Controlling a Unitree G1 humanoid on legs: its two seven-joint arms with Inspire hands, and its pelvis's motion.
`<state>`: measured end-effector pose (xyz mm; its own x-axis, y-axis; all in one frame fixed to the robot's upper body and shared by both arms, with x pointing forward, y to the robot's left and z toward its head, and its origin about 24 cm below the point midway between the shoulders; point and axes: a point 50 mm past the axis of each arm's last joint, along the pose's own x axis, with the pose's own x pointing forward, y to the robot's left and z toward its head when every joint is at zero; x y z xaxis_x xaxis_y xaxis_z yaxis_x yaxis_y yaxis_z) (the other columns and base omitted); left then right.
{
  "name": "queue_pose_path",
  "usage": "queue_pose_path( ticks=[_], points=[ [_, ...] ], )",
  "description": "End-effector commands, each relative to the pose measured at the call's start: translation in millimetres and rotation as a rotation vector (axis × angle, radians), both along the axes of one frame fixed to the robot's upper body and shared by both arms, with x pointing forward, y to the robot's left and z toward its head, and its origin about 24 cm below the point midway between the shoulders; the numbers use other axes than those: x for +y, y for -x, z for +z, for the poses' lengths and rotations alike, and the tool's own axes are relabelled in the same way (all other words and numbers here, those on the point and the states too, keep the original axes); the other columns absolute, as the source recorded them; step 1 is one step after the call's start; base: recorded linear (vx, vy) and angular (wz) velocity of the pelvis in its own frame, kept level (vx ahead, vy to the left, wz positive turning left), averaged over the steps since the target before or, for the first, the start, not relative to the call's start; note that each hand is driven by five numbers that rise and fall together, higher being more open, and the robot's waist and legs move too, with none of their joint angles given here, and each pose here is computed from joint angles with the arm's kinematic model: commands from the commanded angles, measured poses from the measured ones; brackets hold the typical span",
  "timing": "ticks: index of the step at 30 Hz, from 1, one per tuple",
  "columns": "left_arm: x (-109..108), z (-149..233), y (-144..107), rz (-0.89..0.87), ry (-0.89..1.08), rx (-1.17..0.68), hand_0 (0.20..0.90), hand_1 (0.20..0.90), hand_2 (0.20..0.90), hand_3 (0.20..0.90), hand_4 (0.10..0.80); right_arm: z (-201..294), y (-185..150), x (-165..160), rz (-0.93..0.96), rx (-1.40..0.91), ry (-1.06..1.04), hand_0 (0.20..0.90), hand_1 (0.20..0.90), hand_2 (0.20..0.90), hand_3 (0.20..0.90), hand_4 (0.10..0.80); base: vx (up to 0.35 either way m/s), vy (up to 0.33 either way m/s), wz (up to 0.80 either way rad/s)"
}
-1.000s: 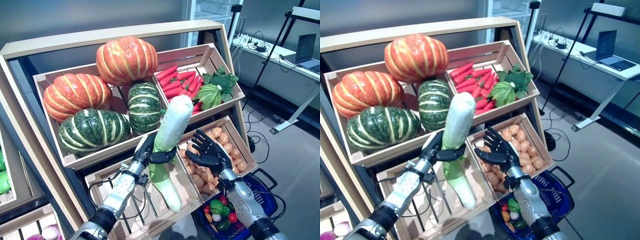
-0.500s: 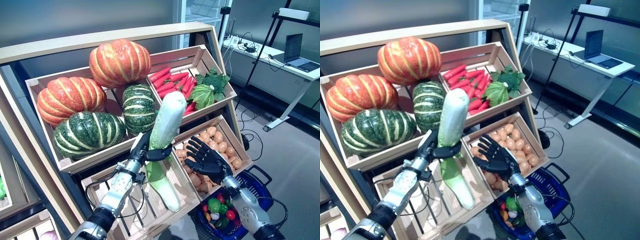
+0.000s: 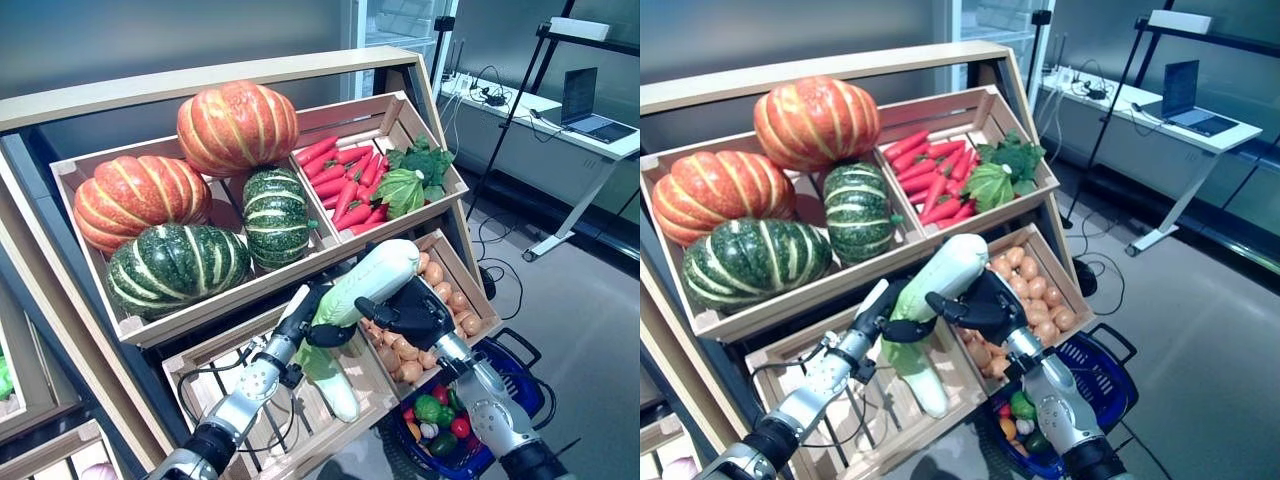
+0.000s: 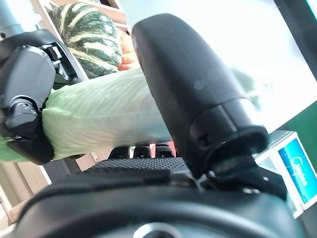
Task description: Put vegetables into the basket
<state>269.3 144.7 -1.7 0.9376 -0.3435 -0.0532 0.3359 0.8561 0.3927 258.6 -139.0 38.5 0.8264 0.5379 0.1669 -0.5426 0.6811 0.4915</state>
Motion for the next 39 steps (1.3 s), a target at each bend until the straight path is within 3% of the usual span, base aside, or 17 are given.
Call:
queue_pose_path(
  ticks=[1, 11, 12, 13, 20, 30, 31, 32, 36, 39],
  points=[
    [-27, 44, -27, -0.115, 0.019, -0.211, 0.3, 0.3, 0.3, 0.3, 0.4, 83, -22, 41, 0.14, -0.309, -0.203, 0.9, 0.9, 0.9, 0.9, 0.8, 0.0, 0.0, 0.0],
    [-50, 42, -26, -0.238, -0.076, -0.238, 0.3, 0.3, 0.3, 0.3, 0.4, 113, -30, 62, 0.177, -0.347, -0.249, 0.9, 0.9, 0.9, 0.9, 0.8, -0.005, -0.007, 0.04],
    [-53, 42, -26, -0.256, -0.092, -0.244, 0.3, 0.3, 0.3, 0.3, 0.4, 115, -30, 62, 0.17, -0.358, -0.258, 0.815, 0.815, 0.815, 0.815, 0.744, -0.002, -0.01, 0.07],
    [-54, 42, -26, -0.265, -0.101, -0.247, 0.3, 0.3, 0.3, 0.3, 0.4, 116, -31, 62, 0.162, -0.362, -0.265, 0.3, 0.3, 0.3, 0.3, 0.4, 0.001, -0.008, 0.06],
    [-63, 42, -22, -0.322, -0.13, -0.25, 0.3, 0.3, 0.3, 0.3, 0.4, 122, -38, 58, 0.095, -0.373, -0.294, 0.3, 0.3, 0.3, 0.3, 0.4, 0.001, -0.005, 0.03],
    [-58, 36, -20, -0.304, -0.153, -0.232, 0.3, 0.3, 0.3, 0.3, 0.4, 122, -38, 45, 0.029, -0.406, -0.293, 0.3, 0.3, 0.3, 0.3, 0.4, 0.0, 0.0, 0.0],
    [-56, 35, -20, -0.294, -0.16, -0.23, 0.387, 0.387, 0.387, 0.387, 0.458, 121, -37, 43, 0.014, -0.407, -0.285, 0.3, 0.3, 0.3, 0.3, 0.4, 0.0, 0.0, 0.0],
    [-55, 33, -20, -0.288, -0.17, -0.225, 0.9, 0.9, 0.9, 0.9, 0.8, 120, -37, 40, 0.0, -0.408, -0.276, 0.3, 0.3, 0.3, 0.3, 0.4, 0.0, 0.0, 0.0],
    [-45, 30, -19, -0.259, -0.215, -0.231, 0.9, 0.9, 0.9, 0.9, 0.8, 117, -37, 26, -0.063, -0.422, -0.233, 0.3, 0.3, 0.3, 0.3, 0.4, 0.0, 0.0, 0.0],
    [-17, 24, -20, -0.174, -0.325, -0.23, 0.9, 0.9, 0.9, 0.9, 0.8, 113, -35, -3, -0.179, -0.437, -0.17, 0.3, 0.3, 0.3, 0.3, 0.4, 0.0, 0.0, 0.0]
  ],
)
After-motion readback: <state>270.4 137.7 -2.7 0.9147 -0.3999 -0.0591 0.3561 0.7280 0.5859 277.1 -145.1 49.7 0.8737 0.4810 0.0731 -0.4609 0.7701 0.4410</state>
